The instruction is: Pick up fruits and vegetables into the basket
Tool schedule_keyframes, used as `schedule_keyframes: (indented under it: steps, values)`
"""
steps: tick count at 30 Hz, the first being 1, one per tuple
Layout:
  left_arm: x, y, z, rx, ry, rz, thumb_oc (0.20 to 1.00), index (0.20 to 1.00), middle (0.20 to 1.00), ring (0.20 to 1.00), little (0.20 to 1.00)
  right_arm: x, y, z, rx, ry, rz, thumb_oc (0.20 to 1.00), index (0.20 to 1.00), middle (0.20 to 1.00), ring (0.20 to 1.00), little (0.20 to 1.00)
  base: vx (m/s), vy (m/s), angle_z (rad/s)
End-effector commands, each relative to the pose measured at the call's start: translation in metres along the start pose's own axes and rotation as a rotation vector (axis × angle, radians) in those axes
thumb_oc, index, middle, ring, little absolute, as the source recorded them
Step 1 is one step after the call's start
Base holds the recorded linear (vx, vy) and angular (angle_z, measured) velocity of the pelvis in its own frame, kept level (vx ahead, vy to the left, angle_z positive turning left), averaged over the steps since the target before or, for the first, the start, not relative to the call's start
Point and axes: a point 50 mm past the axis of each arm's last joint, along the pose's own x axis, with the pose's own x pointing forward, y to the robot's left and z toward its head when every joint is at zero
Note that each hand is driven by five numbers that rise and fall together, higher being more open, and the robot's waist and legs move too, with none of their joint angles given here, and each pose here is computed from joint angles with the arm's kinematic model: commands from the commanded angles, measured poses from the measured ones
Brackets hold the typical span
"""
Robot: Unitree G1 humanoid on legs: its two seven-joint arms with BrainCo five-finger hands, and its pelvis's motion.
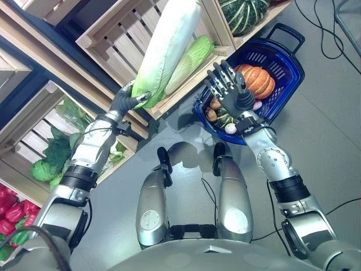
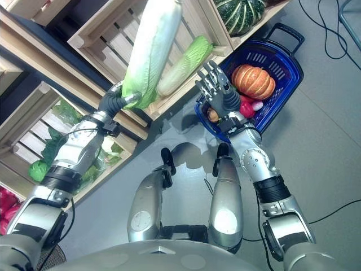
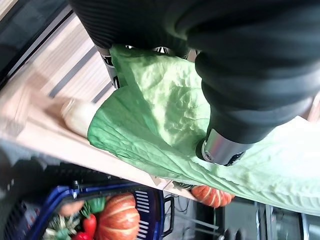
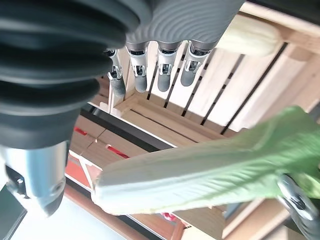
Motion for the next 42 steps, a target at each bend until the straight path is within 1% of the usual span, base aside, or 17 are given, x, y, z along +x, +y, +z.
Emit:
schedule_keyframes:
  steps: [1,9,18,24,26,28,29,31,33,36,37,40,42]
  values:
    - [-0.003,0.001,0.046,0.209,-0.214,-0.048,0.2,0.2,0.2,0.2,0.2,0.013,0.022,0.019,-0.003,-0.121,0.048,1.0,1.0,1.0,1.0,1.0,0.03,-0.028,0.12]
    - [-0.004,-0.012,0.062,0.425,-0.301,-0.078,0.2,0.2,0.2,0.2,0.2,0.02,0.017,0.02,0.081,-0.132,-0.04,1.0,1.0,1.0,1.0,1.0,0.02,-0.016,0.03]
    - [-0.004,-0.026,0.076,0.602,-0.41,-0.07,0.2,0.2,0.2,0.2,0.2,0.023,0.01,0.009,0.147,-0.081,-0.149,1.0,1.0,1.0,1.0,1.0,0.0,-0.015,0.03]
    - [-0.003,-0.036,0.085,0.692,-0.477,-0.08,0.2,0.2,0.2,0.2,0.2,0.025,0.009,0.0,0.148,-0.04,-0.165,1.0,1.0,1.0,1.0,1.0,-0.01,-0.009,0.04]
    - [0.0,-0.043,0.088,0.744,-0.48,-0.108,0.2,0.2,0.2,0.2,0.2,0.027,0.012,-0.003,0.115,-0.042,-0.146,1.0,1.0,1.0,1.0,1.0,0.0,0.0,0.0]
    - [0.001,-0.045,0.087,0.746,-0.454,-0.131,0.2,0.2,0.2,0.2,0.2,0.027,0.015,-0.002,0.091,-0.052,-0.122,1.0,1.0,1.0,1.0,1.0,-0.02,-0.001,0.04]
    - [0.004,-0.047,0.084,0.739,-0.401,-0.17,0.2,0.2,0.2,0.2,0.2,0.029,0.021,0.001,0.06,-0.071,-0.082,1.0,1.0,1.0,1.0,1.0,-0.03,0.007,0.06]
    - [0.006,-0.05,0.081,0.739,-0.364,-0.203,0.2,0.2,0.2,0.2,0.2,0.03,0.027,0.003,0.041,-0.085,-0.032,1.0,1.0,1.0,1.0,1.0,-0.03,0.013,0.05]
    - [0.006,-0.056,0.076,0.732,-0.313,-0.243,0.2,0.2,0.2,0.2,0.2,0.03,0.045,0.008,-0.002,-0.11,0.102,1.0,1.0,1.0,1.0,1.0,-0.03,0.027,0.0]
    - [0.007,-0.058,0.072,0.727,-0.271,-0.274,0.2,0.2,0.2,0.2,0.2,0.03,0.057,0.011,-0.037,-0.117,0.196,1.0,1.0,1.0,1.0,1.0,-0.01,0.013,0.0]
    - [0.006,-0.059,0.068,0.733,-0.231,-0.297,0.2,0.2,0.2,0.2,0.2,0.03,0.07,0.016,-0.069,-0.131,0.282,1.0,1.0,1.0,1.0,1.0,-0.03,0.037,-0.01]
    - [0.006,-0.059,0.06,0.711,-0.138,-0.346,0.2,0.2,0.2,0.2,0.2,0.029,0.083,0.026,-0.143,-0.177,0.353,1.0,1.0,1.0,1.0,1.0,-0.02,0.02,0.0]
    - [0.006,-0.06,0.055,0.74,-0.092,-0.372,0.2,0.2,0.2,0.2,0.2,0.029,0.091,0.033,-0.187,-0.208,0.389,1.0,1.0,1.0,1.0,1.0,-0.01,0.017,0.01]
